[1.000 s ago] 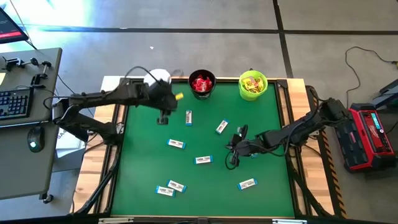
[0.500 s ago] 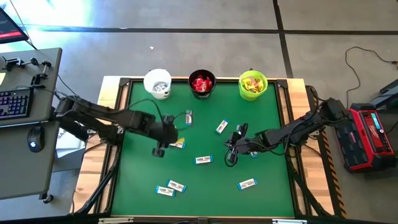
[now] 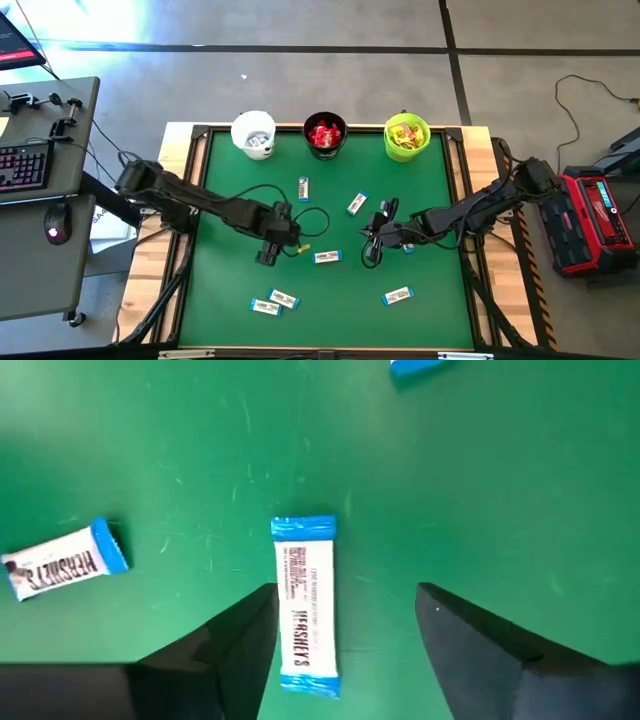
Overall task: Sort candy by brand, put in halloween buckets
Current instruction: Put the white chocolate bar into the white bucket
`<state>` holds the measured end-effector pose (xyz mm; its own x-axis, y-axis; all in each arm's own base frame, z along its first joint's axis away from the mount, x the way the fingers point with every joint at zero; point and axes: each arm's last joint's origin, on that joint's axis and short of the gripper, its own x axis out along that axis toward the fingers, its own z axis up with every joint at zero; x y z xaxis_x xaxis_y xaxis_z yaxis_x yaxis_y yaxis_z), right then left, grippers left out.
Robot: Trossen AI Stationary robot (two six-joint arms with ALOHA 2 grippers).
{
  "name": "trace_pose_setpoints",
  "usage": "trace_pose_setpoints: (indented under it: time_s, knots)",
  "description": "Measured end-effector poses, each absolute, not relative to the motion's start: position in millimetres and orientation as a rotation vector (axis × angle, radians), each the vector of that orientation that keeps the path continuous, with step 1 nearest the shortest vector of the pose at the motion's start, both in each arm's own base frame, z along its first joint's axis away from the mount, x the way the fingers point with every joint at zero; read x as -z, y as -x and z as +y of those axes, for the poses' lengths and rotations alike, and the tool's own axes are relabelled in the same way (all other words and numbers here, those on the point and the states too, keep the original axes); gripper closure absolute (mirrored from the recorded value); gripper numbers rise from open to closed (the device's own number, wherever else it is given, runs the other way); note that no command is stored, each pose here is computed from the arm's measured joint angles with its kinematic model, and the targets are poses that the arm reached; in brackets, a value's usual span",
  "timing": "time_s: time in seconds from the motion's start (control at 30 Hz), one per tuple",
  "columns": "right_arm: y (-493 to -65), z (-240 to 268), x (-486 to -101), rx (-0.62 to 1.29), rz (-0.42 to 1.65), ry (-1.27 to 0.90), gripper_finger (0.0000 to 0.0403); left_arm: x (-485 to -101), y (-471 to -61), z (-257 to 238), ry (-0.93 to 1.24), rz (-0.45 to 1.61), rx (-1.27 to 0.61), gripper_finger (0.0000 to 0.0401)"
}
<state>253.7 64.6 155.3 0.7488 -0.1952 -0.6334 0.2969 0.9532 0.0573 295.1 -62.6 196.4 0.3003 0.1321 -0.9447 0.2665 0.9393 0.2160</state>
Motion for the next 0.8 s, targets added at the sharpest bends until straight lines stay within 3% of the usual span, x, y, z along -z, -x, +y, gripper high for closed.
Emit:
trace_pose_setpoints:
  time_s: [0.8]
  knots:
    - [-252.1, 64.2, -153.6, 0.27, 0.697, -0.146, 0.0402, -147.1, -313.3, -25.2, -0.32, 1.405, 0.143, 0.018]
